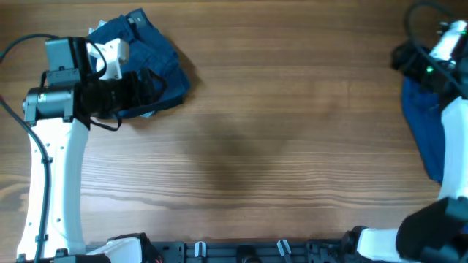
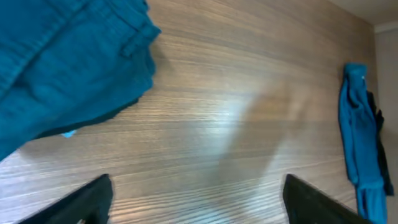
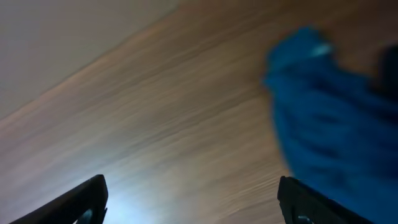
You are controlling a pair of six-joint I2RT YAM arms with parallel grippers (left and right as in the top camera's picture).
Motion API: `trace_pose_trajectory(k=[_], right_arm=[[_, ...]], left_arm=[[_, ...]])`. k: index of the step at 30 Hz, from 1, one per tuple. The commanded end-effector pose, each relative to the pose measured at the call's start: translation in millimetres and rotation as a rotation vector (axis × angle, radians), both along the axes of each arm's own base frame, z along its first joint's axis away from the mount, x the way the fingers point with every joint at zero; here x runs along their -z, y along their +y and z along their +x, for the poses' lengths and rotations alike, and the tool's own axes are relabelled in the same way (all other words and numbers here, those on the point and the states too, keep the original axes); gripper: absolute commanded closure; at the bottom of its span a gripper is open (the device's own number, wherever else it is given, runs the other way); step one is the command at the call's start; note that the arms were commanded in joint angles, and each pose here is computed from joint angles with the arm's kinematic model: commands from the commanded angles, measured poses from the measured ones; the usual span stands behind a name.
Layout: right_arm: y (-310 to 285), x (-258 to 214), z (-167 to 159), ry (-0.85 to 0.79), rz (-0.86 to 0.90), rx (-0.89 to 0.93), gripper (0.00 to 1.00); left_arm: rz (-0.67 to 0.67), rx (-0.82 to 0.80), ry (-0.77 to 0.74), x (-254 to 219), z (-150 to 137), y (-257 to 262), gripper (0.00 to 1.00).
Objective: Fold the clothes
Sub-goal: 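Reach the right gripper to the teal shirt at the right edge and grasp it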
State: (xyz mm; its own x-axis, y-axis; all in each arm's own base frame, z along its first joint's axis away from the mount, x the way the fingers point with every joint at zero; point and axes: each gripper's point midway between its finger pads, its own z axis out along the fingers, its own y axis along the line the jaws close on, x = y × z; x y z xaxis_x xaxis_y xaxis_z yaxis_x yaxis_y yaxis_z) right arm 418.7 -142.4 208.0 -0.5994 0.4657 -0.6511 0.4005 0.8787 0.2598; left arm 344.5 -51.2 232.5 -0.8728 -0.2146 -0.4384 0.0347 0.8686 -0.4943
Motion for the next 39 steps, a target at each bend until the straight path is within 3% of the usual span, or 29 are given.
trace_pose_trajectory(k=[1,9,19,21,22,24,26,29,30,32,33,36,39], right_arm=[[-63,49,-2,0.11,-0.045,0.222,0.12],[-133,157,-28,0.301,0.003,0.382,0.25],[-140,210,-20,0.307,0.075,0.359,0.26],[-140,210,-19,0.306,0.061,0.348,0.29],[-141,210,-18,0.305,0.052,0.338,0.41],[-141,210,-18,0.304,0.052,0.338,0.49],[-141,210,-19,0.308,0.05,0.341,0.7],[-144,212,-25,0.336,0.027,0.361,0.84],[-144,211,-26,0.341,0.029,0.363,0.96],[-140,205,-22,0.315,0.048,0.347,0.96],[-126,174,-1,0.196,0.114,0.267,0.95],[-106,123,17,0.055,0.165,0.168,0.96],[-93,85,24,-0.013,0.132,0.132,0.96]], left_arm=[[-0.007,0.074,-0.031,-9,-1,-21,0.23],[-0.008,0.168,-0.028,-9,-10,-52,0.21],[-0.009,0.19,-0.03,-9,-12,-60,0.21],[-0.009,0.19,-0.031,-9,-12,-60,0.21],[-0.009,0.19,-0.031,-9,-12,-60,0.21],[-0.009,0.19,-0.031,-9,-12,-60,0.23],[-0.009,0.19,-0.03,-9,-12,-60,0.23],[-0.009,0.19,-0.031,-9,-12,-60,0.23],[-0.009,0.19,-0.031,-9,-12,-60,0.23],[-0.009,0.19,-0.031,-9,-12,-60,0.23],[-0.009,0.19,-0.03,-9,-12,-60,0.23],[-0.009,0.191,-0.029,-9,-12,-60,0.22],[-0.009,0.19,-0.029,-9,-12,-60,0.22]])
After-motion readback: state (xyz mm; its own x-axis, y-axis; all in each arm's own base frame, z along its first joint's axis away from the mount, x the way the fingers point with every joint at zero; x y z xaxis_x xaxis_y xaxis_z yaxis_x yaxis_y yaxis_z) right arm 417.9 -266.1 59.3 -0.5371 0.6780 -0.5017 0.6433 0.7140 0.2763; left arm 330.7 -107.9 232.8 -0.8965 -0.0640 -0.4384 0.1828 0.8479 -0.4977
